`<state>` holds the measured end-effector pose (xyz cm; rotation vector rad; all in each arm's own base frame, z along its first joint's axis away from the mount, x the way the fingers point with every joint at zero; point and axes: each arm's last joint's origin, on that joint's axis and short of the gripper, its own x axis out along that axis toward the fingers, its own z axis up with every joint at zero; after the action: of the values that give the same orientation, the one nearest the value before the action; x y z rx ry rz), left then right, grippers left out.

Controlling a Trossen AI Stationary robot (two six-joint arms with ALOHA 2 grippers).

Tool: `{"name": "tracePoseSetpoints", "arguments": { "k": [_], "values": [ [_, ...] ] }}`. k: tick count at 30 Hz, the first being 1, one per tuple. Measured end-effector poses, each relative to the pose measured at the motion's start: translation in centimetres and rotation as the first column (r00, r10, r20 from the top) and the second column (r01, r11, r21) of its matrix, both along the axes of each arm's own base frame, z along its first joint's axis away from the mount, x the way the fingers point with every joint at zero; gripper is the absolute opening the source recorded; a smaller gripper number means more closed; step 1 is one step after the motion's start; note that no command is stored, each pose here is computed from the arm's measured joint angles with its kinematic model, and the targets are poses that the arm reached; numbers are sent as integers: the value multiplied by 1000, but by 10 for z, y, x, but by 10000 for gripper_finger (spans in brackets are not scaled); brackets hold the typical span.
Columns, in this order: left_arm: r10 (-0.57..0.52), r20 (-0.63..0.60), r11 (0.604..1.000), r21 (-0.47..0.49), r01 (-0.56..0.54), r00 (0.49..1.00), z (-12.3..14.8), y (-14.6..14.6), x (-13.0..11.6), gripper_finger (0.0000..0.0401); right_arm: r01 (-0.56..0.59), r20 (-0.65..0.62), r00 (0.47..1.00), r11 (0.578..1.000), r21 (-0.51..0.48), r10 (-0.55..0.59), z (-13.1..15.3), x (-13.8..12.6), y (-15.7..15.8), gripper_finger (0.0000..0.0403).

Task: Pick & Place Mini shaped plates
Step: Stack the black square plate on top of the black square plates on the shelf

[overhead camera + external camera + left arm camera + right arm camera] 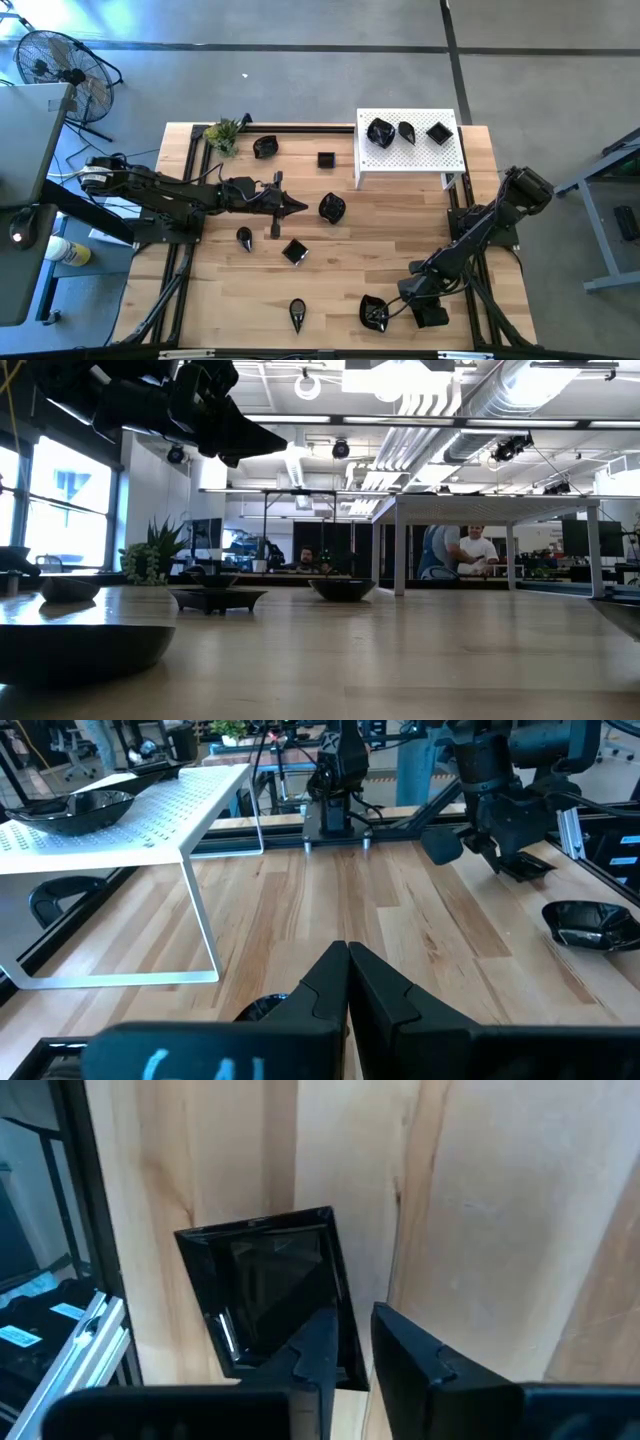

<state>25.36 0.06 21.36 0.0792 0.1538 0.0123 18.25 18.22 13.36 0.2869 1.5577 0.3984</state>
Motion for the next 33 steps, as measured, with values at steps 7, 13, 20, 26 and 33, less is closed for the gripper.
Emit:
{"name": "tracePoseSetpoints", "arguments": {
  "k": [7,13,20,26,33],
  "values": [
    [0,-3,1000,0,0,1000,0,0,0,3,67,-27,997,998,5,-67,1,0,0,6],
    [-2,-3,1000,-1,2,1000,0,0,0,3,179,1,984,983,46,-179,18,2,-4,3],
    [-3,1,1000,-4,3,1000,0,0,0,3,442,128,876,880,175,-466,67,13,-41,2],
    [-7,21,1000,-16,7,1000,2,0,0,3,706,285,560,628,327,-778,118,9,-106,4],
    [-5,23,1000,-23,5,1000,2,0,0,3,863,340,-102,86,497,-935,156,-29,-188,1]
  ]
}}
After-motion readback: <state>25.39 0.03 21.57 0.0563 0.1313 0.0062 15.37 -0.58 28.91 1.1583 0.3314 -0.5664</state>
